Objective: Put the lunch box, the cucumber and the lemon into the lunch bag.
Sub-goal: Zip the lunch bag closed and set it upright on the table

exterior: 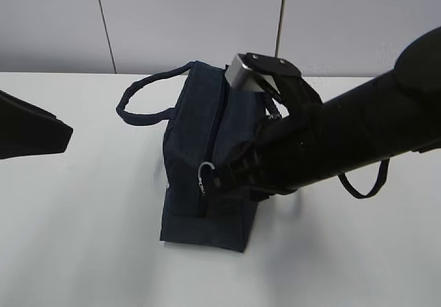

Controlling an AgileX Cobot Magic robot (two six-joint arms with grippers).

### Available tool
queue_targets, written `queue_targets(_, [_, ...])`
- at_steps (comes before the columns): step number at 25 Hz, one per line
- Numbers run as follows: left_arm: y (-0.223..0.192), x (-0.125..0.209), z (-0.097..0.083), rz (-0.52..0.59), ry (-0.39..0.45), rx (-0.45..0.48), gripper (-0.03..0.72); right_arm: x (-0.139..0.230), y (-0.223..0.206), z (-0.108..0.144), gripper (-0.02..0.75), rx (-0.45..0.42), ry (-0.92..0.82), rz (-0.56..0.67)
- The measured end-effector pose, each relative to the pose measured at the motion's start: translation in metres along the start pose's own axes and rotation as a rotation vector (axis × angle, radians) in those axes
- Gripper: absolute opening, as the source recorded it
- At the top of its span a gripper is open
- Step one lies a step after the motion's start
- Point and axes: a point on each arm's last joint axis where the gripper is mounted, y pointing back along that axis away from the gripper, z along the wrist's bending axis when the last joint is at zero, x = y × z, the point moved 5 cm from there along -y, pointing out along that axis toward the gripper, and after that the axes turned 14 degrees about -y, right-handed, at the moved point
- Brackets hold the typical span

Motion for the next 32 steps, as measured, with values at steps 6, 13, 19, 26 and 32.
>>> queue_targets(6, [-0.011, 0.012, -0.002, 0.024, 0.053, 0.024, 0.238, -0.014, 0.005, 0.001, 0.0, 0.04, 0.043, -0.037])
queue_targets(13, [-0.03, 0.038, -0.002, 0.029, 0.132, 0.025, 0.239, -0.024, 0.008, 0.005, 0.0, 0.044, 0.066, -0.067])
queue_targets(19, [-0.053, 0.036, 0.002, -0.014, 0.143, 0.063, 0.265, -0.025, 0.008, 0.005, 0.0, 0.045, 0.068, -0.07])
queue_targets(26, [-0.093, 0.038, 0.012, -0.043, 0.178, 0.104, 0.388, -0.025, 0.008, 0.005, 0.0, 0.045, 0.062, -0.07])
queue_targets(32, [-0.116, 0.03, 0.023, -0.075, 0.124, 0.11, 0.4, -0.026, 0.008, 0.005, 0.0, 0.044, 0.057, -0.072])
